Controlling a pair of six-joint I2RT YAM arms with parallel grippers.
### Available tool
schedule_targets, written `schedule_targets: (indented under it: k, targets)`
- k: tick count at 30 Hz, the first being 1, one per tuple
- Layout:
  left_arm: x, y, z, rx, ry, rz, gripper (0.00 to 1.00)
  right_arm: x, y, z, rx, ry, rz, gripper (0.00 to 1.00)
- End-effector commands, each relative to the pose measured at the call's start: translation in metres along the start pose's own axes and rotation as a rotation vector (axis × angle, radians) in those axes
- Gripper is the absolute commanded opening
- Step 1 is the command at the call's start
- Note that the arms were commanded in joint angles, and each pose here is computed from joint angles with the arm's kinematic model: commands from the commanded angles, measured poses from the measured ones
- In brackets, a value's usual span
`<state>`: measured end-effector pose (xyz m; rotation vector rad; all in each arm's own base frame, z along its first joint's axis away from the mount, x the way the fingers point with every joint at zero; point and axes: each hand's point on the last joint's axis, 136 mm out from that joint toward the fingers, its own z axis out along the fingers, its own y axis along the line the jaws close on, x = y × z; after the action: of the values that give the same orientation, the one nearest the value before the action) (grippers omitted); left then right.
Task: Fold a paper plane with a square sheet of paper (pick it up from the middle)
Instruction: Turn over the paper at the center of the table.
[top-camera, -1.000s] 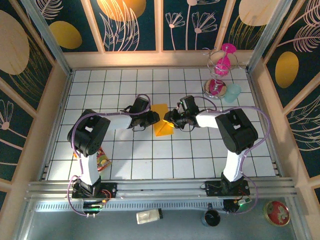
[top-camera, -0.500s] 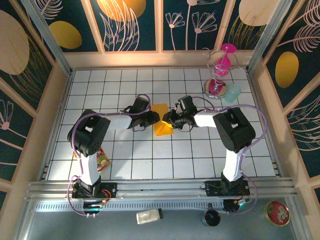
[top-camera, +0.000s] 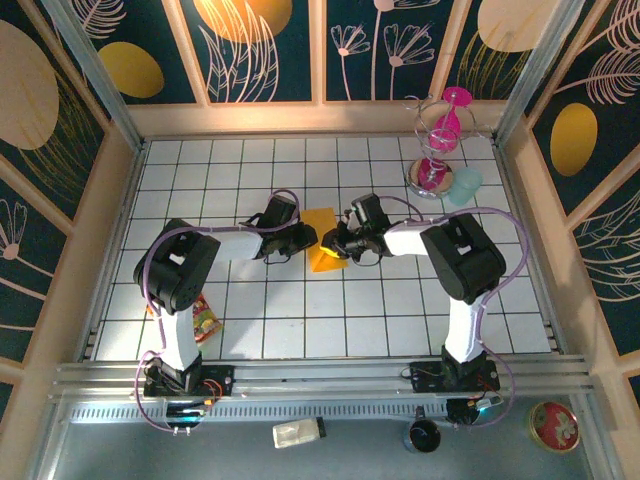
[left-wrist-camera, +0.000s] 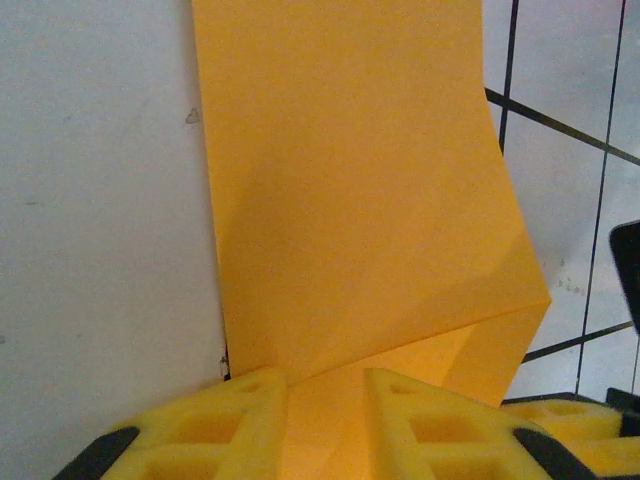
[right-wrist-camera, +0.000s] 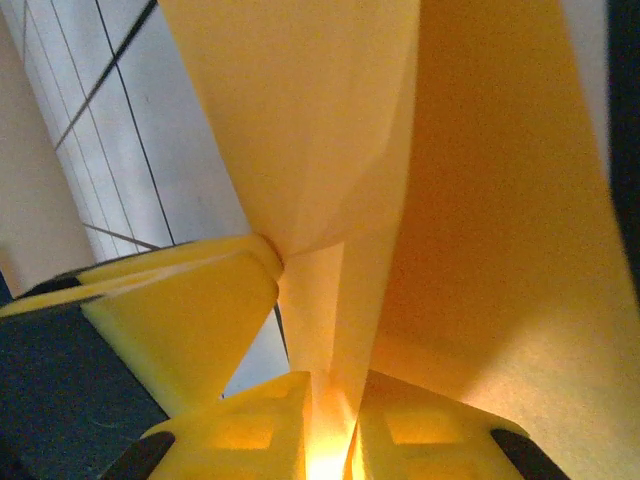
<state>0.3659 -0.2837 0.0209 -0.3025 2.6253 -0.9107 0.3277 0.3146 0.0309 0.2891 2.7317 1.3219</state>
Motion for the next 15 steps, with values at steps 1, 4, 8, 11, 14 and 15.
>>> schedule_targets:
  k: [1,4,8,11,14,15]
  targets:
    - [-0.002,-0.001,-0.007,0.014,-0.006,-0.018,0.25,0.003,0.011,0.006,-0.035,0.017,-0.038,0.15]
    - [-0.007,-0.008,-0.013,0.034,-0.019,-0.019,0.25,0.000,0.014,0.004,-0.042,0.005,-0.051,0.10]
    - [-0.017,-0.013,-0.031,0.072,-0.056,-0.038,0.27,-0.007,0.024,-0.004,-0.069,-0.041,-0.084,0.03]
    - [-0.027,-0.019,-0.053,0.135,-0.102,-0.066,0.32,-0.011,0.041,-0.016,-0.127,-0.082,-0.134,0.02]
    - [-0.036,-0.030,-0.079,0.233,-0.137,-0.097,0.41,-0.027,0.059,-0.041,-0.208,-0.150,-0.176,0.01]
    - [-0.038,-0.033,-0.086,0.270,-0.139,-0.112,0.45,-0.030,0.067,-0.048,-0.239,-0.164,-0.195,0.01]
